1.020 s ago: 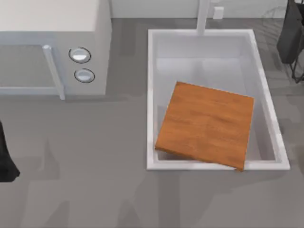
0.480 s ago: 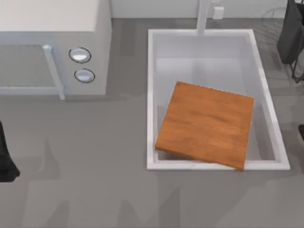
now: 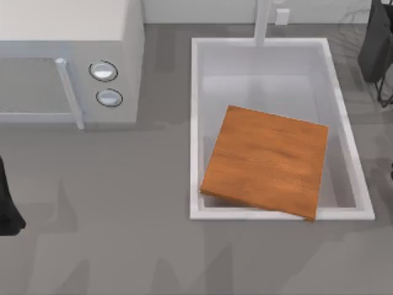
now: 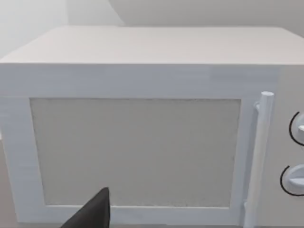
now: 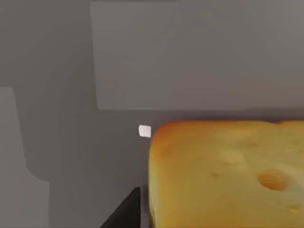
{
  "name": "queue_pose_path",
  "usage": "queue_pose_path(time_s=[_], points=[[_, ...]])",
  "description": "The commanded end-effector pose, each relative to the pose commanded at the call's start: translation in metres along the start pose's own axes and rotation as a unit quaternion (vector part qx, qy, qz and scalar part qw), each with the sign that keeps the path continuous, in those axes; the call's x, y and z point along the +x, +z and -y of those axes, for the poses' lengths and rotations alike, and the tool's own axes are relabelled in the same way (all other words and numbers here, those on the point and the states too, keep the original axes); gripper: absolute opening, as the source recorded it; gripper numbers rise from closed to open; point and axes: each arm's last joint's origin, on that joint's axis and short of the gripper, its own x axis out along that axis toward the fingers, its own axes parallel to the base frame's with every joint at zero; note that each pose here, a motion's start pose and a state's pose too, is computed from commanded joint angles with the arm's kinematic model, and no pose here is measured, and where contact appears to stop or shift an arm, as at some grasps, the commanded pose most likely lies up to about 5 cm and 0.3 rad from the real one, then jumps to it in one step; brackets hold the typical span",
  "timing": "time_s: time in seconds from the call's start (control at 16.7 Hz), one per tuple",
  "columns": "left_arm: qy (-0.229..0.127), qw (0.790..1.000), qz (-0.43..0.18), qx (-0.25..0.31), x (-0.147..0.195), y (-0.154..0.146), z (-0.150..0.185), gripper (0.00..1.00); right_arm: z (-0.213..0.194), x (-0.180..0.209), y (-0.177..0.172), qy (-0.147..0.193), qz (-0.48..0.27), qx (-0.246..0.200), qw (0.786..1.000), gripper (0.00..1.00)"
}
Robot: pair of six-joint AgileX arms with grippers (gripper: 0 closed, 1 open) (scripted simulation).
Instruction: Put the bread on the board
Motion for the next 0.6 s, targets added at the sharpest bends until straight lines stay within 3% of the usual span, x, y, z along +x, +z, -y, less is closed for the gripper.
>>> queue_pose_path(time_s=[0.48, 0.6], points=[[0.000, 1.000, 0.000, 0.000, 0.0000, 0.0000, 0.0000, 1.00, 0.0000, 0.0000, 0.0000, 0.000, 0.000, 0.000, 1.000, 0.02], [0.000, 1.000, 0.000, 0.000, 0.0000, 0.0000, 0.0000, 1.00, 0.0000, 0.0000, 0.0000, 0.000, 0.000, 0.000, 1.000, 0.00]])
